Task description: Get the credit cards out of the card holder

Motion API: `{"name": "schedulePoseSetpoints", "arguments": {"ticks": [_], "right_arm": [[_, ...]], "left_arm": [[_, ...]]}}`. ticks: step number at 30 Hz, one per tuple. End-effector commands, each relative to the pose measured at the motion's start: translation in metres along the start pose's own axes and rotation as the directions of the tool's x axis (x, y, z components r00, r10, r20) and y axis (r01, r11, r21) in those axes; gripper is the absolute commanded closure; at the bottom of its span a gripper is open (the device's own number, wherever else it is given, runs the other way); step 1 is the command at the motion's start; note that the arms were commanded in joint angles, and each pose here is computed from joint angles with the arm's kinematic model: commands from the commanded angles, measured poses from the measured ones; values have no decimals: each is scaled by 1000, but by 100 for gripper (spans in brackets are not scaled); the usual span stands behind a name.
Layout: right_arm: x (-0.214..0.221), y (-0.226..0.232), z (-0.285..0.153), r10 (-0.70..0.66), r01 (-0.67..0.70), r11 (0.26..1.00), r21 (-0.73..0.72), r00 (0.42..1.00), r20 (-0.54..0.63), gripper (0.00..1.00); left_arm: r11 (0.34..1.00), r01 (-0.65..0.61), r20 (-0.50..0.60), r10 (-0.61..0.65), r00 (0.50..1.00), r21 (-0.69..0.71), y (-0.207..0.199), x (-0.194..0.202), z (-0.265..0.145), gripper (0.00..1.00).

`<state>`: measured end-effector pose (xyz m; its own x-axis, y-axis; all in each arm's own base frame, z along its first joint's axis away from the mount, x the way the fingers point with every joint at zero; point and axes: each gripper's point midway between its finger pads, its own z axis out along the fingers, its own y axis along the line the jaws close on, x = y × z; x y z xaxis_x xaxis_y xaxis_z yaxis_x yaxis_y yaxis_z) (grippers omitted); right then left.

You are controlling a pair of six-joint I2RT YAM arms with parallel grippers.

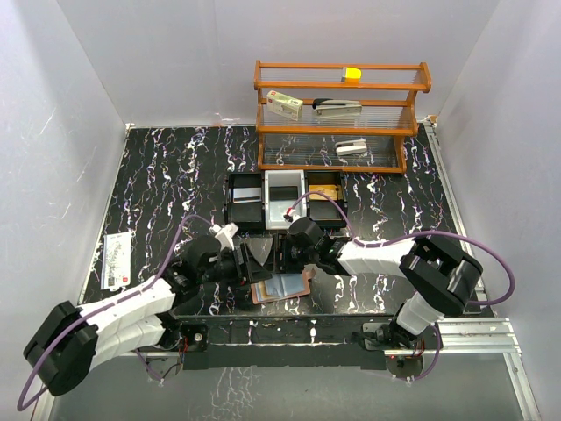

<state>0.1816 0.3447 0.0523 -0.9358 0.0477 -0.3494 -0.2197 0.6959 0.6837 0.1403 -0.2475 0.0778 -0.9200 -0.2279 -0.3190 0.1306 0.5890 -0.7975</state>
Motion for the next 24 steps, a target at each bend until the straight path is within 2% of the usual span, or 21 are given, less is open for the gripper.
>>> {"name": "schedulePoseSetpoints", "arguments": {"ticks": [1,13,16,24], "right_arm": [[-12,13,-5,-5,8,999,-51,999,49,55],[-15,17,-8,-7,11,998,-65,999,54,54],[-17,21,-10,-13,18,997,-78,998,57,52],[-37,32,-28,-51,57,997,-48,992,116,39]], "left_arm": [[998,-13,-66,17,998,59,-15,6,7,41],[996,-28,-123,38,992,84,-18,14,23,58],[997,-31,-129,40,991,73,-15,15,24,60],[997,-43,-121,51,991,64,-15,12,28,59]]}}
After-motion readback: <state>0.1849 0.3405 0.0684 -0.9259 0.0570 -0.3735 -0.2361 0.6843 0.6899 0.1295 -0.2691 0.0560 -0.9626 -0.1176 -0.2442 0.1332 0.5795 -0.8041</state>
